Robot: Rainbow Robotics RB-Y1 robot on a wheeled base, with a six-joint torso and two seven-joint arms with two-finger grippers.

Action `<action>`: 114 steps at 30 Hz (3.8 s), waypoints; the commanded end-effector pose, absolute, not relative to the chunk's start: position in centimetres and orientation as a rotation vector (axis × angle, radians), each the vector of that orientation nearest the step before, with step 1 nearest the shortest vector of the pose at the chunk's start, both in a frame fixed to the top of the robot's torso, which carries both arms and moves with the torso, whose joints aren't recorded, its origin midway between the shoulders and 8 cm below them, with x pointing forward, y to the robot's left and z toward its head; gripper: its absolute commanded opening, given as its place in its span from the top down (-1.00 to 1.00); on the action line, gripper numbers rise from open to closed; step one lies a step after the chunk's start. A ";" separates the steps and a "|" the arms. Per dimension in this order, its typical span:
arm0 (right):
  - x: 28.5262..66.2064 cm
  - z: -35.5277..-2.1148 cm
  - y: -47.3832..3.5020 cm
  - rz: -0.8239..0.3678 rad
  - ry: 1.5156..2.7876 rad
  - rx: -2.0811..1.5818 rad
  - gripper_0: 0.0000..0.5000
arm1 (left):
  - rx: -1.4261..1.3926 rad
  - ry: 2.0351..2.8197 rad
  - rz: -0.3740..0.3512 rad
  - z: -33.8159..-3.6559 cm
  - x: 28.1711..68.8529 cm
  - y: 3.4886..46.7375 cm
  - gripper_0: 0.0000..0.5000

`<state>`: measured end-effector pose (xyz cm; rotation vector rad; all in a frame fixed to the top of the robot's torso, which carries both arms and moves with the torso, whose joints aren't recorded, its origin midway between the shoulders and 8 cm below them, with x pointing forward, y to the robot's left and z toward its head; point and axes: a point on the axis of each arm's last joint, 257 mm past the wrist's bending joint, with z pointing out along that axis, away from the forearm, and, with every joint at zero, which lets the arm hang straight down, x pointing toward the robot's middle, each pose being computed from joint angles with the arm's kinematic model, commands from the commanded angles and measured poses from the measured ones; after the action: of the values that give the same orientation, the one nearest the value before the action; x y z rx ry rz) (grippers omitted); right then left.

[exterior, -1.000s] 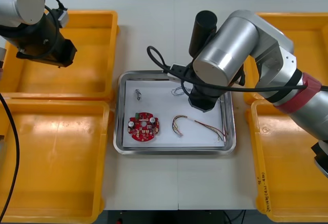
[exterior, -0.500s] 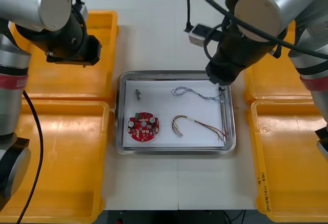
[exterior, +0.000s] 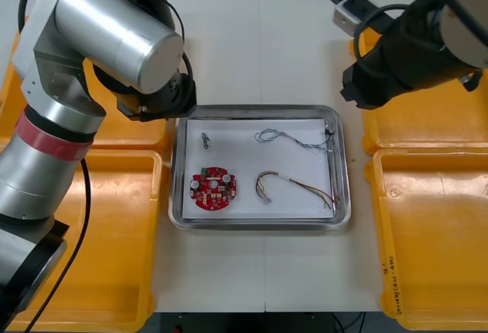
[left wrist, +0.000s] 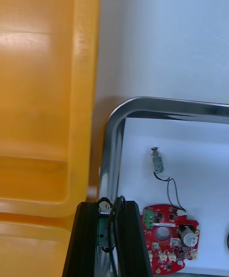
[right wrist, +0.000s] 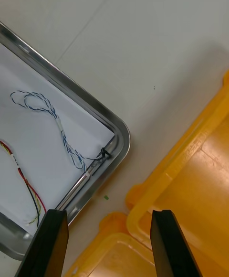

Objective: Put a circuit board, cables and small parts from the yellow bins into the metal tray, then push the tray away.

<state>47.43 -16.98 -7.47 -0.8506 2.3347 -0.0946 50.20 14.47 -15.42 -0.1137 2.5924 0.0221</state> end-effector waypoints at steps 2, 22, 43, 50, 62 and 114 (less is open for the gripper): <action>46.6 -5.5 -22.9 -0.087 2.340 -0.651 -1.00 | -0.084 2.539 -0.057 -16.2 49.9 10.0 1.00; 43.4 -6.7 -34.8 -0.065 2.415 -0.201 -1.00 | -0.091 2.517 -0.070 -22.3 51.8 7.3 1.00; 38.9 -12.2 -40.9 -0.021 2.598 0.168 -1.00 | -0.098 2.514 -0.070 -24.6 52.2 6.9 -0.56; 38.6 -12.7 -42.5 0.009 2.624 0.233 -1.00 | -0.111 2.506 -0.076 -24.4 52.4 6.8 -1.00; 37.3 -15.0 -43.8 -0.018 2.682 0.272 -1.00 | -0.134 2.498 -0.087 -23.0 52.5 7.3 -1.00; 37.0 -16.7 -42.2 0.017 2.747 0.097 -1.00 | -0.044 2.508 -0.131 -4.6 50.7 25.2 -1.00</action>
<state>37.39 -41.46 -17.11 0.1696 2.7333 0.0782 50.27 22.76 -8.84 -0.2054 2.5968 -0.2041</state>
